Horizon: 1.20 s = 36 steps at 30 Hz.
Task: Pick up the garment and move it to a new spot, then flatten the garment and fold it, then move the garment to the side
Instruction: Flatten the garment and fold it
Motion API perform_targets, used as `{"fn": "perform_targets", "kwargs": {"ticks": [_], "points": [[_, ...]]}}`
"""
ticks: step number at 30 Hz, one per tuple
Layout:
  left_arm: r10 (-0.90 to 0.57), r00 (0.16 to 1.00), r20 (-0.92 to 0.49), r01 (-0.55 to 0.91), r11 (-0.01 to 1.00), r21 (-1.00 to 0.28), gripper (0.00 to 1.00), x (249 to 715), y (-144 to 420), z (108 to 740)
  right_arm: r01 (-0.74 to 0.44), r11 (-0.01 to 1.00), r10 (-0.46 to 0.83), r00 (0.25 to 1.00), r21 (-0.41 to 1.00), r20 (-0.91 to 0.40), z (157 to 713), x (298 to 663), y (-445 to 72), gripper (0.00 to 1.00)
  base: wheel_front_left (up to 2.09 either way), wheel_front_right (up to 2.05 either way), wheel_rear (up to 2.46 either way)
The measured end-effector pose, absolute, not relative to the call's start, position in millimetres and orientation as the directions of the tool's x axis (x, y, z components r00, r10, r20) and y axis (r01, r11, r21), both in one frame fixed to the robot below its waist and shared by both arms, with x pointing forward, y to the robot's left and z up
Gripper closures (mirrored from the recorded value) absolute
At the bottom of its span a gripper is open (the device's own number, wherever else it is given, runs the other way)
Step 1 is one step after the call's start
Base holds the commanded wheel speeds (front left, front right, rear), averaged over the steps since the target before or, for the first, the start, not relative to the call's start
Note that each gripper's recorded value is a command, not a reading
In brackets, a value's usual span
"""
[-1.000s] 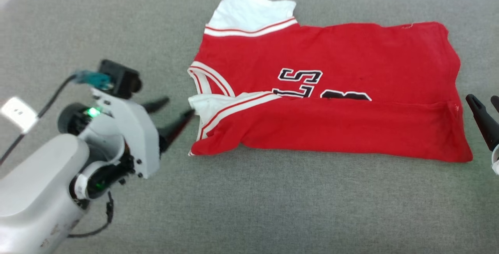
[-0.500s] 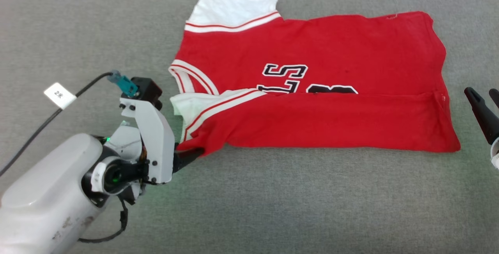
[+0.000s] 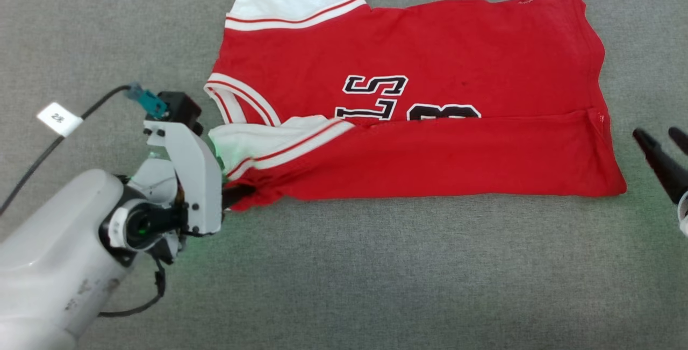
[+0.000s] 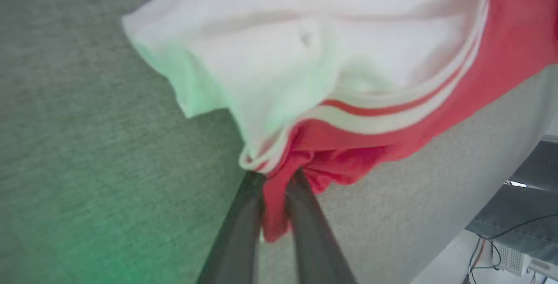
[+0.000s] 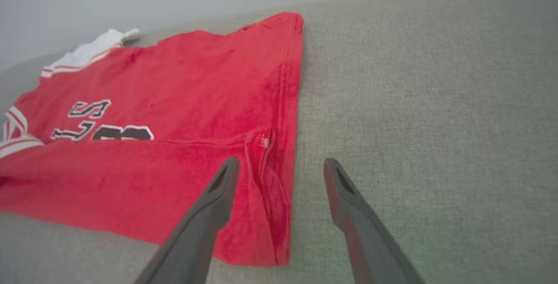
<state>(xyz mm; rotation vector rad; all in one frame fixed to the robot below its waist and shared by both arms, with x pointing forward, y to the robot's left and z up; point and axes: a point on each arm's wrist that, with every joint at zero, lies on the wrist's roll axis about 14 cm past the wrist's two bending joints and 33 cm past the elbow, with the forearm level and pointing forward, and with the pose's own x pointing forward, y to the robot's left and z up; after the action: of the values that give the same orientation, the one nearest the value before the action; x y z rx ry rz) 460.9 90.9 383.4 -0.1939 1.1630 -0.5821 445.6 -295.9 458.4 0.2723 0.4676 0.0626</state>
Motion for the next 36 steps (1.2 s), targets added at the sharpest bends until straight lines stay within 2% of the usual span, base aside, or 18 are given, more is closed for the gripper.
{"fn": "perform_targets", "kwargs": {"ticks": [6,9,12,17,21,22,23,24,31,36], "points": [[-0.556,0.285,-0.781,0.347,0.819,-0.457,1.00,460.4,83.7,386.4,-0.107,0.980,0.193,0.730,0.169,-0.656,432.6,425.4,-283.8,0.00,0.00,0.00,0.00],[-0.569,0.293,-0.768,0.359,0.810,-0.463,1.00,460.4,80.9,387.8,-0.162,0.982,0.176,0.643,0.092,-0.745,425.3,420.3,-286.9,0.00,0.00,0.00,0.00],[-0.587,0.296,-0.754,0.372,0.797,-0.475,1.00,460.9,76.8,388.2,-0.197,0.979,0.160,0.595,0.050,-0.787,422.3,427.2,-284.8,0.00,0.00,0.00,0.00],[-0.598,0.301,-0.743,0.394,0.788,-0.474,1.00,462.6,73.2,387.4,-0.211,0.975,0.169,0.513,0.067,-0.841,400.1,434.0,-269.7,0.00,0.00,0.00,0.00],[-0.604,0.315,-0.732,0.394,0.785,-0.478,1.00,463.7,73.0,387.5,-0.209,0.976,0.153,0.478,0.057,-0.865,387.6,437.6,-270.5,0.00,0.00,0.00,0.00],[-0.606,0.318,-0.729,0.394,0.784,-0.480,1.00,463.7,73.3,387.4,-0.212,0.976,0.154,0.474,0.058,-0.867,386.2,438.8,-269.4,0.18,0.00,0.00,0.00],[-0.607,0.321,-0.727,0.392,0.784,-0.481,1.00,463.7,73.9,387.3,-0.214,0.975,0.155,0.470,0.058,-0.869,384.9,439.7,-268.8,0.71,0.00,0.00,0.00],[-0.607,0.324,-0.725,0.394,0.784,-0.480,1.00,463.8,74.3,387.5,-0.216,0.975,0.158,0.470,0.060,-0.868,384.0,440.6,-267.9,1.00,0.00,0.00,0.00],[-0.617,0.361,-0.699,0.391,0.781,-0.487,1.00,459.1,79.6,394.9,-0.211,0.972,0.196,0.511,0.099,-0.837,389.7,440.7,-259.9,1.00,0.00,0.00,0.00],[-0.607,0.384,-0.695,0.393,0.789,-0.472,1.00,442.0,95.3,401.8,-0.209,0.970,0.212,0.502,0.121,-0.838,395.3,420.3,-262.4,1.00,0.00,0.00,0.00]]}}
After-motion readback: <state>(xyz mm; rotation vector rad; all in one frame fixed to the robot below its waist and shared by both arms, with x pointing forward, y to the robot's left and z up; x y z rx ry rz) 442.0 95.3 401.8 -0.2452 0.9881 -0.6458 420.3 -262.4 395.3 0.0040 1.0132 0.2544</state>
